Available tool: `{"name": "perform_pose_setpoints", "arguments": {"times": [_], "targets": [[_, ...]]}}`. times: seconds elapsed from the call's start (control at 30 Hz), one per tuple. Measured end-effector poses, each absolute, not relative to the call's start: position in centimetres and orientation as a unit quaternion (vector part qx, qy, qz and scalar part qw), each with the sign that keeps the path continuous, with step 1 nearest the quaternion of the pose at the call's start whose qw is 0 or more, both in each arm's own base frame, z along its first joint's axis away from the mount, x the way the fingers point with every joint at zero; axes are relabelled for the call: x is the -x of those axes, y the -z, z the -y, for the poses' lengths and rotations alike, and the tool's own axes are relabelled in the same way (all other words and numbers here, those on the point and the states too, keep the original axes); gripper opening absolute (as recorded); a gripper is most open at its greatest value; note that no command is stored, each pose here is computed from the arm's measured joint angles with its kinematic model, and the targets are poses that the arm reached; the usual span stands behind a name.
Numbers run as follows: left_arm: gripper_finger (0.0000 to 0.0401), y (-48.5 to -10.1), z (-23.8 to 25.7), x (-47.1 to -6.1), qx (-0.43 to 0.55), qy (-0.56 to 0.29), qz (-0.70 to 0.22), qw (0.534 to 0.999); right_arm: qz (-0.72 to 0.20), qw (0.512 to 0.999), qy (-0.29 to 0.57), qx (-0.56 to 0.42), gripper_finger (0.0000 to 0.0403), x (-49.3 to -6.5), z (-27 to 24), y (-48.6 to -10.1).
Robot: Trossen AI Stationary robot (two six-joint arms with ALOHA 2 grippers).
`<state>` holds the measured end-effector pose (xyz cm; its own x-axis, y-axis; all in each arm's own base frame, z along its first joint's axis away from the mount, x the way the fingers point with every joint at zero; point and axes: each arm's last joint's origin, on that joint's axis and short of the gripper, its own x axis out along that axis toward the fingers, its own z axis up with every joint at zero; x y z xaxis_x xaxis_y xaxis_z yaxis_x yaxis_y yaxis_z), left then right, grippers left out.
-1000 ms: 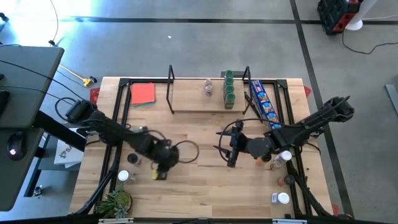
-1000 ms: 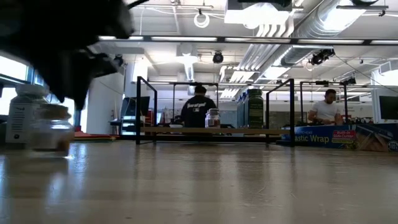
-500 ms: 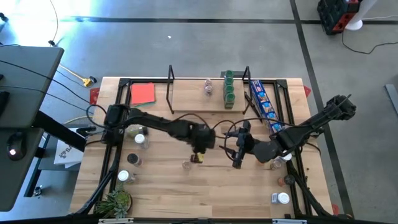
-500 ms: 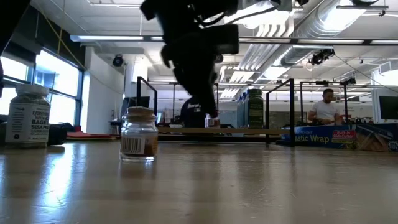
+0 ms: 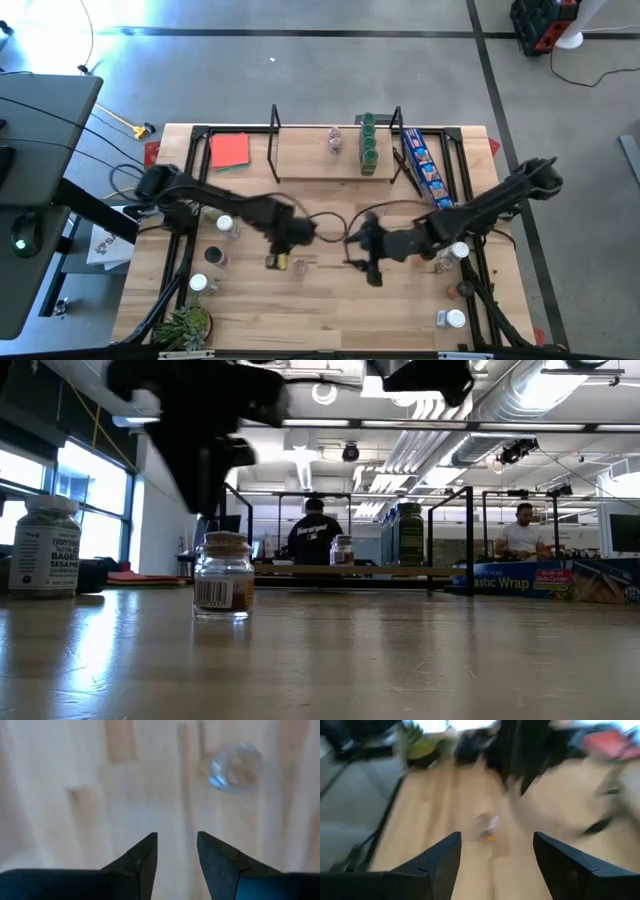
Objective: Shelf spices
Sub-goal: Put the transparent seasoning bottle on the shelf aligned with the other transparent seasoning bottle
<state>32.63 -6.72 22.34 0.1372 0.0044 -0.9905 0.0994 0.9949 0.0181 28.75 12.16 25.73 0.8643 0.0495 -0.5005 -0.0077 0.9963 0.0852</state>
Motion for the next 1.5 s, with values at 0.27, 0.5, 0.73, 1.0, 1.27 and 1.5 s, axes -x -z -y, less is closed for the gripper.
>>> {"name": "perform_pose_setpoints", "arguments": {"times": [0.27, 0.5, 0.73, 1.0, 1.27, 1.5], "targets": [[0.0114, -18.6, 11.3, -26.8, 0.109, 0.060, -0.560, 0.819, -0.231, 0.968, -0.100, -0.020, 0.0243, -35.0, -12.2, -18.9], [0.0099, -14.4, 13.1, -26.3, 0.166, 0.070, -0.432, 0.883, -0.253, 0.963, -0.094, -0.014, 0.0243, -39.6, -12.4, -16.3], [0.0088, -12.1, 11.6, -27.5, 0.115, 0.025, -0.418, 0.901, -0.312, 0.947, -0.073, -0.004, 0.0243, -42.4, -12.2, -15.4], [0.0087, -11.0, 9.7, -28.7, 0.083, 0.011, -0.411, 0.908, -0.386, 0.922, 0.001, 0.005, 0.0243, -42.4, -10.5, -15.3], [0.0087, -11.0, 9.1, -28.7, 0.057, 0.013, -0.417, 0.907, -0.423, 0.906, -0.024, 0.006, 0.0243, -42.0, -10.1, -15.0], [0.0087, -11.0, 9.1, -28.7, 0.053, 0.013, -0.419, 0.906, -0.441, 0.897, -0.029, 0.005, 0.0233, -41.7, -10.0, -14.7]]}}
